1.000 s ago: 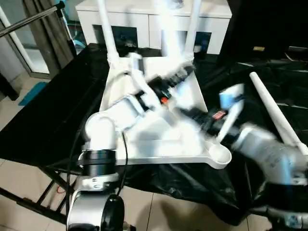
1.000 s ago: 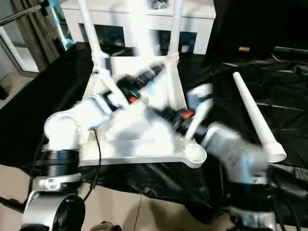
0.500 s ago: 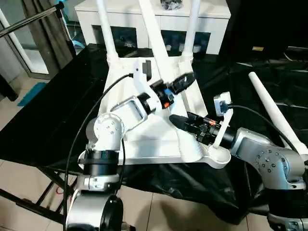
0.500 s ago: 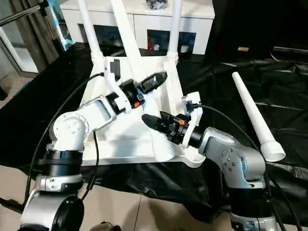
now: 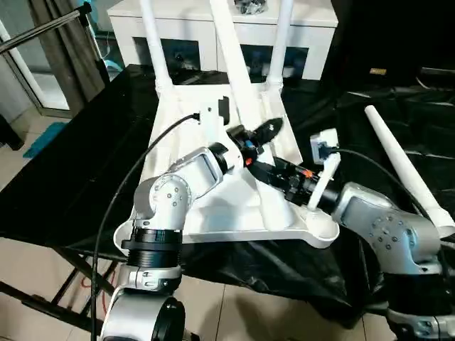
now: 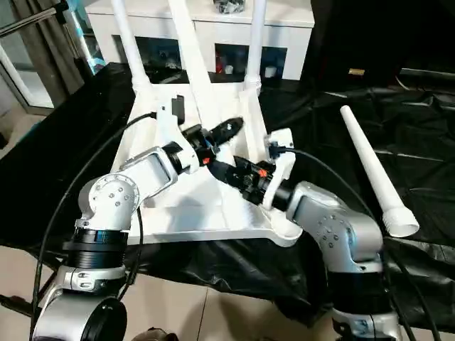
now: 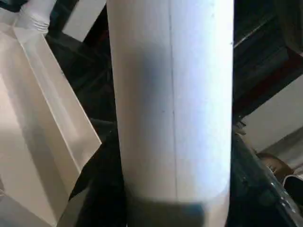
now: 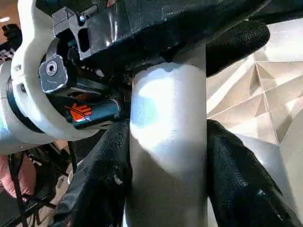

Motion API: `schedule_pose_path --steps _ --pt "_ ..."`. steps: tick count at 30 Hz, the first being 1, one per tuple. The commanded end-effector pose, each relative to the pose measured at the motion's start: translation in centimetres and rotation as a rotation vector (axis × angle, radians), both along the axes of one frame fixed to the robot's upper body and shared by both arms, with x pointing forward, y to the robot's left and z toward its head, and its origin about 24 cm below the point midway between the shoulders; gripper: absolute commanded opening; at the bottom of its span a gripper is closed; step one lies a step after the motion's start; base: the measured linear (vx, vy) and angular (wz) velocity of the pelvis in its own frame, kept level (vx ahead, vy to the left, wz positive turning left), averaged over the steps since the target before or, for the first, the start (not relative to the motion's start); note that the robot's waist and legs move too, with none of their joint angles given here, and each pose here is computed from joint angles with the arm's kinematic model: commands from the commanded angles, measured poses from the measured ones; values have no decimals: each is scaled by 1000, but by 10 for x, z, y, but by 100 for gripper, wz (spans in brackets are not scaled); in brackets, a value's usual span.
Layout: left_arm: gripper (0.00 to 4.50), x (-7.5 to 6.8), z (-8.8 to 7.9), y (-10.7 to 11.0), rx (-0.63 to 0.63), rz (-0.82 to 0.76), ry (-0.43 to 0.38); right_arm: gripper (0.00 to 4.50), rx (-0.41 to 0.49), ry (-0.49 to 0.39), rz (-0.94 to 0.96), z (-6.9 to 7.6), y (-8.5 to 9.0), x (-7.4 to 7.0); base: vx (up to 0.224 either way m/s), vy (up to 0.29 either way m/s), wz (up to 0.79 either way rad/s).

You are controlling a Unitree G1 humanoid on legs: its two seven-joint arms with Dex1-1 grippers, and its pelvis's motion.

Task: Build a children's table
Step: Pick table leg

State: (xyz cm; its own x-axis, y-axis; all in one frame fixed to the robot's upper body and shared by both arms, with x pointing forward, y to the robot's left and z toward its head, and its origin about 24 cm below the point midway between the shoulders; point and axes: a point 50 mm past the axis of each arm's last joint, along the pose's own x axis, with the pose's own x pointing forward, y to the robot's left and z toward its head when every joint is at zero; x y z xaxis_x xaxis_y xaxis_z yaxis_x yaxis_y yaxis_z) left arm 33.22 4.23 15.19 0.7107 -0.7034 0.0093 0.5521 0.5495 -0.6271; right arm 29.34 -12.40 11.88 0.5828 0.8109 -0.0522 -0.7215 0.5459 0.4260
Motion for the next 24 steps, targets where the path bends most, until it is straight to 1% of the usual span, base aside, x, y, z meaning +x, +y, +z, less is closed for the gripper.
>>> schedule_pose_path --steps 1,5,7,8,10,11,13,15,16,18,19,21,23,24 --pt "201 2 9 3 5 28 -39 184 -3 -27 5 6 2 1 0 0 0" --pt "192 0 11 5 9 21 -61 184 -6 -29 1 5 0 2 0 0 0" --pt "191 -3 15 4 -3 -19 -103 184 -9 -33 5 6 0 2 0 0 0" --pt "191 -4 16 4 -6 -36 -118 219 -11 -35 6 6 0 2 0 0 0" --pt "190 -5 18 4 -5 -63 -140 254 -7 -30 16 6 -1 2 0 0 0" --pt "190 -6 19 4 -2 -85 -162 256 0 -23 25 7 -1 1 0 0 0" --pt "189 -9 25 4 -3 -162 -220 274 17 -20 58 13 -7 0 0 0 0" --pt "188 -9 28 5 0 -203 -246 296 26 -20 93 18 -13 -1 0 0 0" --pt "188 -11 30 5 1 -241 -264 296 29 -22 129 20 -16 -3 0 0 0" --pt "188 -14 32 4 -8 -314 -288 311 15 -14 196 21 -21 -7 0 0 0" --pt "188 -15 33 4 -11 -324 -292 319 9 -12 208 21 -22 -8 0 0 0" --pt "188 -18 37 4 -29 -394 -317 334 -19 11 288 20 -26 -12 0 0 0" --pt "188 -23 38 3 -31 -474 -333 336 -29 27 359 20 -29 -17 0 0 0" --pt "188 -23 38 3 -31 -474 -333 336 -29 27 359 20 -29 -17 0 0 0"
